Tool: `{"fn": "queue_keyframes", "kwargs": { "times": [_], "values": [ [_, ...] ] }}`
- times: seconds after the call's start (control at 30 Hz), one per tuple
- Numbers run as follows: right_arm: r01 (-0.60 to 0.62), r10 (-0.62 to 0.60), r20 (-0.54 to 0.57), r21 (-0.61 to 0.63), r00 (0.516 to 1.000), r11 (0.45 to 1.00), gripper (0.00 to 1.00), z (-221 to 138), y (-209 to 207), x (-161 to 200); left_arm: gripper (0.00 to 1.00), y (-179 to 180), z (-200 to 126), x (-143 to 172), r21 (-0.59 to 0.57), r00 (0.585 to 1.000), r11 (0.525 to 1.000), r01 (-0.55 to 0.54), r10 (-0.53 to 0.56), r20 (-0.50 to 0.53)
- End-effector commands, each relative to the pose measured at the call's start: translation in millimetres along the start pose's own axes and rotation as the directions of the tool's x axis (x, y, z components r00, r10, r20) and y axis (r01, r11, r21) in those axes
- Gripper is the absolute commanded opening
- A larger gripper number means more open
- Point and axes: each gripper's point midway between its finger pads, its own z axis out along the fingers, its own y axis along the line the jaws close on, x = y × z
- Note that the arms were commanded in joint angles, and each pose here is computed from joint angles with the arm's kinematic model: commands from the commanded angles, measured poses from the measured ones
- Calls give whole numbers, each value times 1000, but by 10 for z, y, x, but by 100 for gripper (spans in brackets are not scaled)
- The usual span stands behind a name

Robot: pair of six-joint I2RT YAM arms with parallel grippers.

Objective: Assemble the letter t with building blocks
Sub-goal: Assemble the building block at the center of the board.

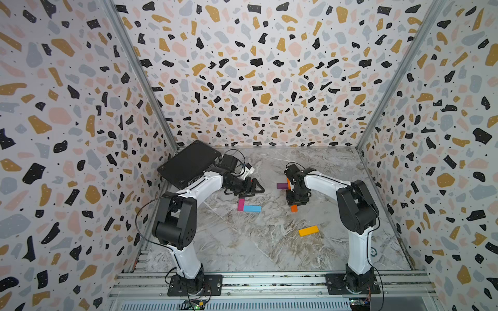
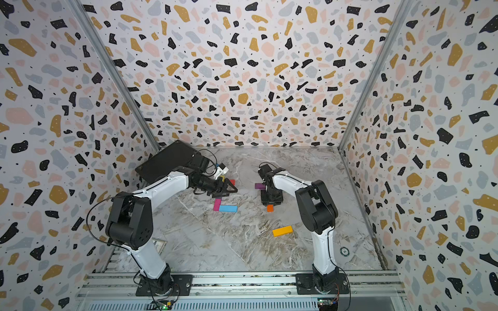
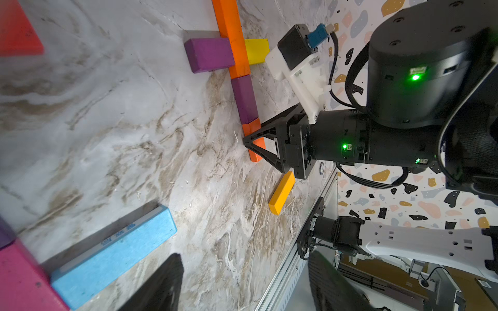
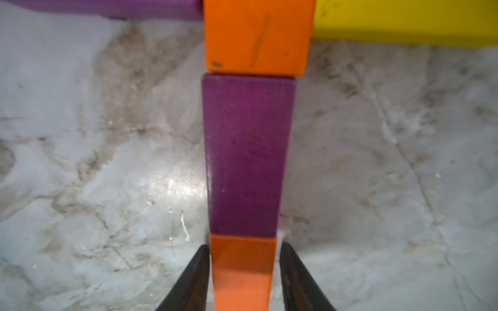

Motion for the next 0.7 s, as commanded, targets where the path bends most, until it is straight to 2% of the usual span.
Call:
{"fn": "queue_keyframes", "kwargs": {
  "times": [0.0, 0.23, 0.67],
  "values": [
    [-7, 8, -6, 10, 1000, 1000, 46, 0, -39, 19, 74, 27, 25, 9, 12, 1000, 1000, 4, -3, -4],
    [-4, 4, 2, -7, 1000, 1000, 49, -37, -17, 18, 74, 25, 20, 3, 12, 1000, 1000, 1, -1, -1],
    [28, -21, 109, -62, 994, 998, 52, -395, 66, -50, 74, 7, -4, -4, 9, 1000, 1000, -20, 20, 10]
  ]
}}
